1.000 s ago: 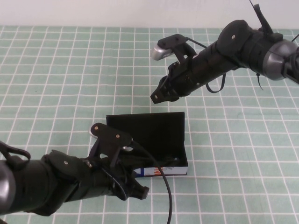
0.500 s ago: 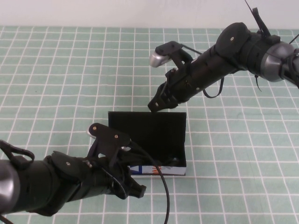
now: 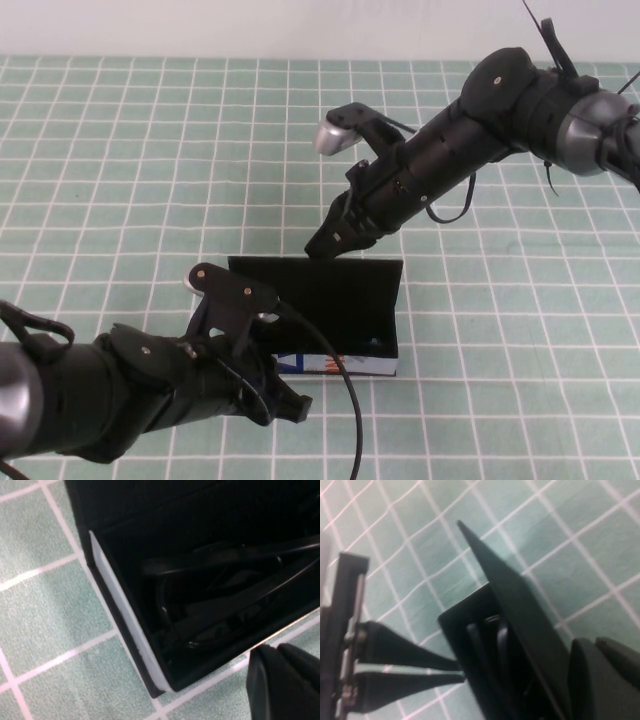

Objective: Return glasses to glasses case
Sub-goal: Close the glasses case

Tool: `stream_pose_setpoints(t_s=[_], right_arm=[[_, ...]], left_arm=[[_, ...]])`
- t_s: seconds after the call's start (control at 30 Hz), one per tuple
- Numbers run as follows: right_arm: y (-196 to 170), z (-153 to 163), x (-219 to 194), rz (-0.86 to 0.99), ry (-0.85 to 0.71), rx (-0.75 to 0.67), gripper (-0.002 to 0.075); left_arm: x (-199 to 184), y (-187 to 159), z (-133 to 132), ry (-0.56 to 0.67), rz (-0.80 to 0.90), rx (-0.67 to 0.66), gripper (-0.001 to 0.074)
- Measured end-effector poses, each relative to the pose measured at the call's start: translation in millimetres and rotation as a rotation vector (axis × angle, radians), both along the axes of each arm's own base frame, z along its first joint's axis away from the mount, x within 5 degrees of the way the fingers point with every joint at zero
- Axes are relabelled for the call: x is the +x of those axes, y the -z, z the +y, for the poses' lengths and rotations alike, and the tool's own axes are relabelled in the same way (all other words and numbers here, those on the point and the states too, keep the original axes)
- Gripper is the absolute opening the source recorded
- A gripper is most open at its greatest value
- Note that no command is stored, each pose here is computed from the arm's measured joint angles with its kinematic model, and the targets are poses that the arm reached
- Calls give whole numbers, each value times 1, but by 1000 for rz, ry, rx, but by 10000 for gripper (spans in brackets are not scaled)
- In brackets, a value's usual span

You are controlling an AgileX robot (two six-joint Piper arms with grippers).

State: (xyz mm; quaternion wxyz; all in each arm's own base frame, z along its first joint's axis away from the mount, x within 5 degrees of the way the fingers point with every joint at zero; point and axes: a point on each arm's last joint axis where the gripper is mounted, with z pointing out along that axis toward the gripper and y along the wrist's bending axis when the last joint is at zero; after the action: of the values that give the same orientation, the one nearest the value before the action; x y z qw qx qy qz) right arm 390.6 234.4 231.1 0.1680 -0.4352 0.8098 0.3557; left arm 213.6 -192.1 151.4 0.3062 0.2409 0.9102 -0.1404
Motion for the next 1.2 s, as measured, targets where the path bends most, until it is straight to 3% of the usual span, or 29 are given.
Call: stream_pose_setpoints(t_s=[0.5, 0.8, 1.2], right_arm=[[4, 35, -29, 20, -175, -9, -11], [42, 41, -24, 124, -131, -67, -11], [37, 40, -23, 110, -107, -73, -11]], left_arm=[[0, 0, 0, -4, -4, 3, -2], [0, 0, 0, -9, -1, 0, -2], [-5, -1, -4, 36, 40, -38, -2]])
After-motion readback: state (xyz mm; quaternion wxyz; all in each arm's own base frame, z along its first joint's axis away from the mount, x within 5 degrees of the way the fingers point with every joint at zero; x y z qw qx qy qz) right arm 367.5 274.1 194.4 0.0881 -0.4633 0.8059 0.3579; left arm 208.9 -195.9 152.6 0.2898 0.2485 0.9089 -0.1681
